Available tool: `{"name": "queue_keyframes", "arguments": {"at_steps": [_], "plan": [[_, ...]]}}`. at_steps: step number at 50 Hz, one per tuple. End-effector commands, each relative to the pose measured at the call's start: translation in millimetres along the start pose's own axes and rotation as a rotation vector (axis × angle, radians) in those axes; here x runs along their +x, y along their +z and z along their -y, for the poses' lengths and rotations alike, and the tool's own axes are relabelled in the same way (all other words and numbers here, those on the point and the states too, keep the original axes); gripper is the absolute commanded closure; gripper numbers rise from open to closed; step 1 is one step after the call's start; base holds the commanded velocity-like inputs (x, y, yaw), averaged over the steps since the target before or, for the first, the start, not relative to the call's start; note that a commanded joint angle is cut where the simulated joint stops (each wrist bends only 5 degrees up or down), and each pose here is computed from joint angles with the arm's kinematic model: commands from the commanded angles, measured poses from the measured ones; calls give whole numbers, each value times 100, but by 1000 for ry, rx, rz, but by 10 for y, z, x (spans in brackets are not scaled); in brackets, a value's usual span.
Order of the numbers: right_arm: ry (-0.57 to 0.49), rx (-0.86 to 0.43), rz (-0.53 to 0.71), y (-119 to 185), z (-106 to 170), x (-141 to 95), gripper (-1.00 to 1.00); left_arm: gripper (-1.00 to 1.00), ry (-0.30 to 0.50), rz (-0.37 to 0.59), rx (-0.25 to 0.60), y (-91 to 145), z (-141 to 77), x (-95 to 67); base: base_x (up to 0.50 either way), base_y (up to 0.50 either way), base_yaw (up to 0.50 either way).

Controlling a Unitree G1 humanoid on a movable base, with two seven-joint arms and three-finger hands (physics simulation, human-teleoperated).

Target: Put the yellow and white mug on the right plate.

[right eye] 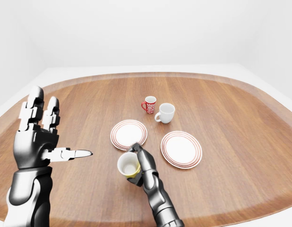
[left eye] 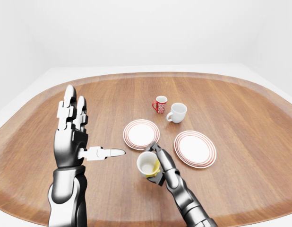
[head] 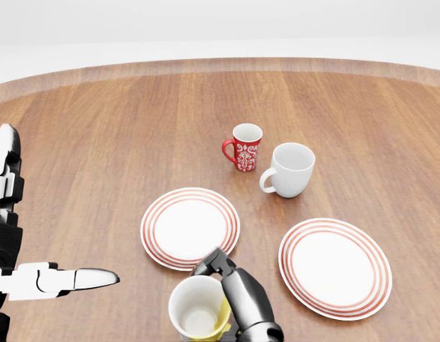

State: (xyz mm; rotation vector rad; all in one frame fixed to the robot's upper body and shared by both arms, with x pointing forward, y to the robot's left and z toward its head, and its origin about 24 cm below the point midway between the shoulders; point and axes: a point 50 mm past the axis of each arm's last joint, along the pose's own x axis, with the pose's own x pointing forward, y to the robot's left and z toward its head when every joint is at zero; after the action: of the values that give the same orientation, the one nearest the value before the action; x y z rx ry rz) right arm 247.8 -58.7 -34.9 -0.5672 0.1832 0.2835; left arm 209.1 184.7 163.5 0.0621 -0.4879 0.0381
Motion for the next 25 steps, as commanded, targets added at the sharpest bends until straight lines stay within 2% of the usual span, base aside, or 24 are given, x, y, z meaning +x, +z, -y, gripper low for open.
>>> {"name": "queue_keyframes", "arguments": {"at_steps": [1,16,25], "plan": [[-82,10,119,233,387,42,100,-100,0,-6,0,-15,0,2,0,0,0],[-155,33,79,159,757,242,100,-100,1,2,1,3,-4,2,0,0,0],[-206,27,-17,-27,980,366,100,-100,1,1,1,1,-6,5,0,0,0]]}}
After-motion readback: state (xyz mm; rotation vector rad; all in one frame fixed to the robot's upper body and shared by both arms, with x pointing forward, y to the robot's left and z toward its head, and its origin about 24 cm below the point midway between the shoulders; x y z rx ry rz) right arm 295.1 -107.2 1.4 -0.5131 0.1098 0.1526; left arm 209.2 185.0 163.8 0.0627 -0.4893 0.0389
